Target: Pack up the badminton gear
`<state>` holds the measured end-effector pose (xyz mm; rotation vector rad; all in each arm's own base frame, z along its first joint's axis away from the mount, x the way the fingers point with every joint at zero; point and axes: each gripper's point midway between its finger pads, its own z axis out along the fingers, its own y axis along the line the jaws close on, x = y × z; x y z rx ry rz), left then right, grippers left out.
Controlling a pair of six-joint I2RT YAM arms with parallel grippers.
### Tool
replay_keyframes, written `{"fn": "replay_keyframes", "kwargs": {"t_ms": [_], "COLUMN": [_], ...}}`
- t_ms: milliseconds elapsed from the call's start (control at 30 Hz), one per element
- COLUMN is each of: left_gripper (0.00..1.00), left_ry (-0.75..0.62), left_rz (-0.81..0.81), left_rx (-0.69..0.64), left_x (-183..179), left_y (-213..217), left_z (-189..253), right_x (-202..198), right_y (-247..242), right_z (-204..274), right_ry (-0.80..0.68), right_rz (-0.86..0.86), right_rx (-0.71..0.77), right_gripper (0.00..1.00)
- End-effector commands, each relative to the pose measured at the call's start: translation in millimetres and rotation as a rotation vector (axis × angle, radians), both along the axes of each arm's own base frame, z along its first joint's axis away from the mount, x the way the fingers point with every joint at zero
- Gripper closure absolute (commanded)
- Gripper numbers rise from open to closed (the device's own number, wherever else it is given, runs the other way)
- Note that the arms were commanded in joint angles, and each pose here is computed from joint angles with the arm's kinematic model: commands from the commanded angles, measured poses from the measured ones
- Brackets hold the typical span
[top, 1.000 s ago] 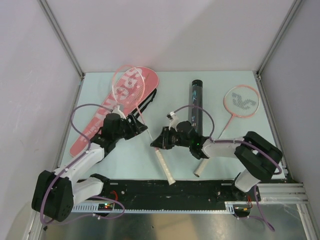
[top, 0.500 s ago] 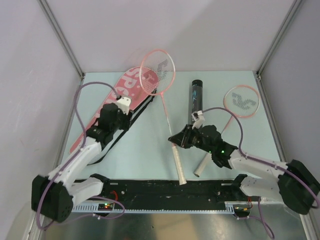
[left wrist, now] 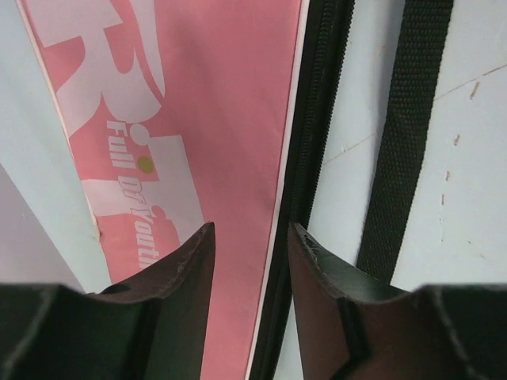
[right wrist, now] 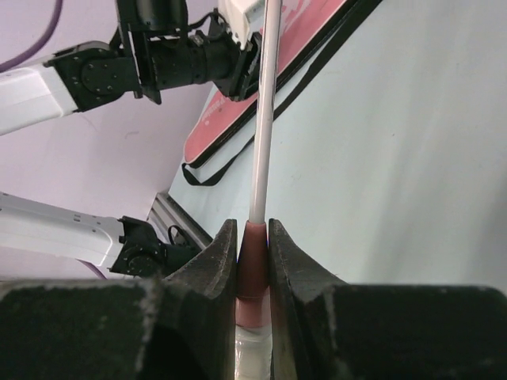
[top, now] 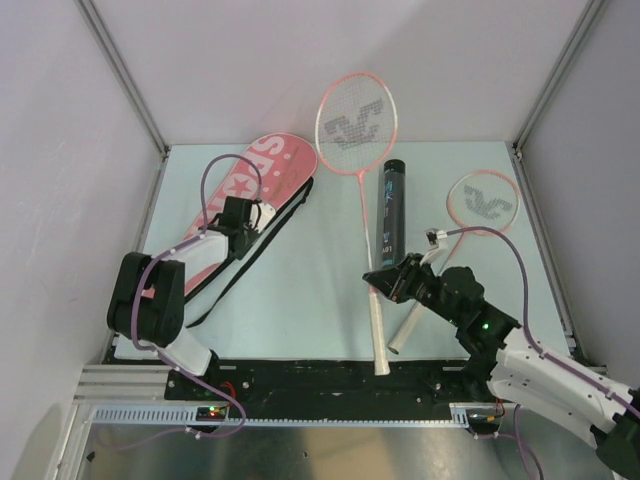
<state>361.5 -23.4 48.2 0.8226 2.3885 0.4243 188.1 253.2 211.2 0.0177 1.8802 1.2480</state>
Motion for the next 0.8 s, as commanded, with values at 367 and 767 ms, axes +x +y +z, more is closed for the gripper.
{"fn": "replay_keyframes", "kwargs": {"t_ms": [367,767], "left_gripper": [0.46,0.55], "left_ry": [-0.015,0.012], "left_rz": [-0.059,-0.044], "left_rx": [-0.025,0.055], "left_x": [11,9], "left_y": [-4,10], "left_z": [-1,-5], "right_x": [12,11], "right_y": [-24,-33], "right_z": [19,25], "right_ry": [-0.074,-0.083], "right_rz": [-0.102,-0.124], "right_rx": [0.017,0.034], "right_gripper": [1.00,1.00]}}
